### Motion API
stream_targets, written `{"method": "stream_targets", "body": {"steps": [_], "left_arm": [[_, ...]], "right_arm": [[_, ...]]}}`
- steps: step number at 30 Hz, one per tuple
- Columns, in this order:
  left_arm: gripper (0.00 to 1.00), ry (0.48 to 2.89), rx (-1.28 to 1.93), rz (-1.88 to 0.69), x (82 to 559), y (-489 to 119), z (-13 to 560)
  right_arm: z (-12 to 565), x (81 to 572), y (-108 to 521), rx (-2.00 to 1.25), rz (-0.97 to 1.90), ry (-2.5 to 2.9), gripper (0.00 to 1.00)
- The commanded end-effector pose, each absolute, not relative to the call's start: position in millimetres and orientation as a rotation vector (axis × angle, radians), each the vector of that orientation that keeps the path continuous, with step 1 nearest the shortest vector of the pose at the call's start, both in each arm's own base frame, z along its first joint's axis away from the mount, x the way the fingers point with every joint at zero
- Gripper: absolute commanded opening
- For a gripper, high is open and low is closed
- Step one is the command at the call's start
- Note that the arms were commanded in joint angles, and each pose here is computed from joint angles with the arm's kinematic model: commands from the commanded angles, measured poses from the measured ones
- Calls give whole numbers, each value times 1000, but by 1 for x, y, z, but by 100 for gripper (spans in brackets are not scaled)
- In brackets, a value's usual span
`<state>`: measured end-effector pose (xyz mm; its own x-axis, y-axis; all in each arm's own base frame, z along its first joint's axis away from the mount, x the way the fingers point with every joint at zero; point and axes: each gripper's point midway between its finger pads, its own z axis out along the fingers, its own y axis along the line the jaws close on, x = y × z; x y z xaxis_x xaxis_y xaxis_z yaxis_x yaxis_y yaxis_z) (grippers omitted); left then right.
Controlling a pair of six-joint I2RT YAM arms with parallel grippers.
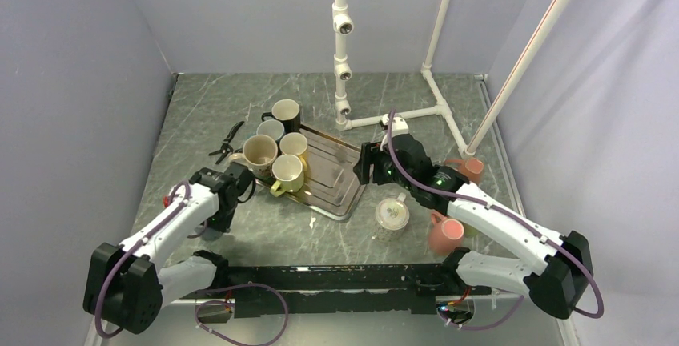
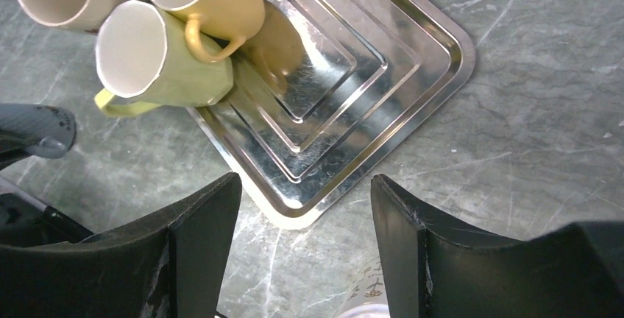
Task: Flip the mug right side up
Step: Turn over the cup at the corner of the board.
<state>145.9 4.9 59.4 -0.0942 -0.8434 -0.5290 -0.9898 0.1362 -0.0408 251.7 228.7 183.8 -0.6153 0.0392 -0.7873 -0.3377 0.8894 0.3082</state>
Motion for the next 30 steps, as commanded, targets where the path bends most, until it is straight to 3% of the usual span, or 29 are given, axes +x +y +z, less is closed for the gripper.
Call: {"method": "stream_targets", "body": {"steps": [1, 8, 16, 21, 26, 30], "left_arm": [[3, 1960, -1611, 373, 171, 12, 96], [3, 1872, -1445, 331, 180, 31, 159], [3, 1995, -1027, 184, 238, 4, 230], [3, 2010, -729, -83, 272, -37, 275], [3, 1928, -395, -458, 286, -97, 326], [3, 1931, -253, -706, 287, -142, 349]], "right_arm": [[215, 252, 244, -187, 681, 2099, 69], [226, 244, 257, -134, 830, 2079, 69], [238, 248, 270, -72, 924, 2052, 69], [254, 252, 282, 40, 1055, 1993, 70], [322, 222, 316, -127, 1498, 1630, 73], [341, 213, 328, -111, 1682, 1531, 75]]}}
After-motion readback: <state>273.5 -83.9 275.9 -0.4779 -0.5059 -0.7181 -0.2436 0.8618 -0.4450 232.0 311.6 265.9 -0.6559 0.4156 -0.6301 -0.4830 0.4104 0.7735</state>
